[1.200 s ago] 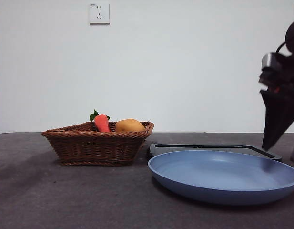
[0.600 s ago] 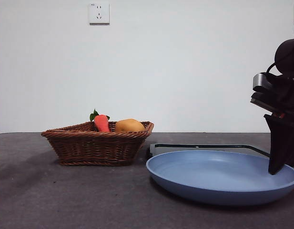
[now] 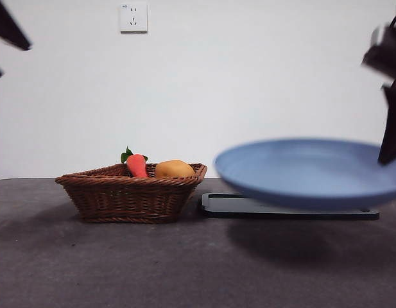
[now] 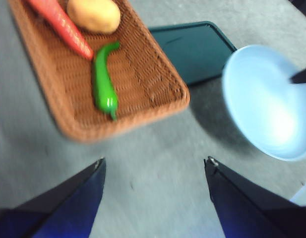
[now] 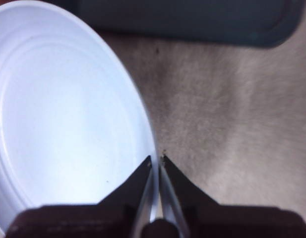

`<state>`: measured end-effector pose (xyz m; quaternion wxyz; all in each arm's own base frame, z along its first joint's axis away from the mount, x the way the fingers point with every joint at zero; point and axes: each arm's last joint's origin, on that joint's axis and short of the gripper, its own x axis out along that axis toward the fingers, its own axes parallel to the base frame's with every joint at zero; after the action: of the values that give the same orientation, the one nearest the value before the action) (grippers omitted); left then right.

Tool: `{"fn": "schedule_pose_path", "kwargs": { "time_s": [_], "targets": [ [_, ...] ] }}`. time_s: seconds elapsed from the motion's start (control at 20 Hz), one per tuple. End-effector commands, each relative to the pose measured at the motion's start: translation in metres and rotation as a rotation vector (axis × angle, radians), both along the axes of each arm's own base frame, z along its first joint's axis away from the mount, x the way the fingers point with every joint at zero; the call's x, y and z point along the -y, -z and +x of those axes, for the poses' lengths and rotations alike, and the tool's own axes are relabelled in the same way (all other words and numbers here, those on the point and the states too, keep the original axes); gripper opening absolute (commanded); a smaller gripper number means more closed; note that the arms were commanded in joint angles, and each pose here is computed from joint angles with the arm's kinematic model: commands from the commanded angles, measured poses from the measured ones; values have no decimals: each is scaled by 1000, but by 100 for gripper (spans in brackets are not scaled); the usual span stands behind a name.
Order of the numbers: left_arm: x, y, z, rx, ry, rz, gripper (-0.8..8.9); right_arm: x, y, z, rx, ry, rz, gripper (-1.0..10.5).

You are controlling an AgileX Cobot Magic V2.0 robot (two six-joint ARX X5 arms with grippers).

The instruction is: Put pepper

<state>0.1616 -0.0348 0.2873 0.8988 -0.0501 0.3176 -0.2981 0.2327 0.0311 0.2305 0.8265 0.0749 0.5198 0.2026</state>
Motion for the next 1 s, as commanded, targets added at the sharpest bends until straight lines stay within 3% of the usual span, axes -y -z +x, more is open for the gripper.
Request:
{"fn": "schedule_pose_path", "kwargs": {
  "time_s": [0.05,0.45,0.75,1.0],
  "targets": [
    [15,-15,24,15,8,49,350,2,-21,-10,70,23,19,3],
    [82,-19,122,-23,-2,250,350,6,-59,-52,206,75,65,3],
    [114,19,180,-112,1,353,350,7,-67,-65,238,97,86,3],
    [122,60,201,-182,-13,452,349,7,-68,-66,235,102,89,3]
  ]
}}
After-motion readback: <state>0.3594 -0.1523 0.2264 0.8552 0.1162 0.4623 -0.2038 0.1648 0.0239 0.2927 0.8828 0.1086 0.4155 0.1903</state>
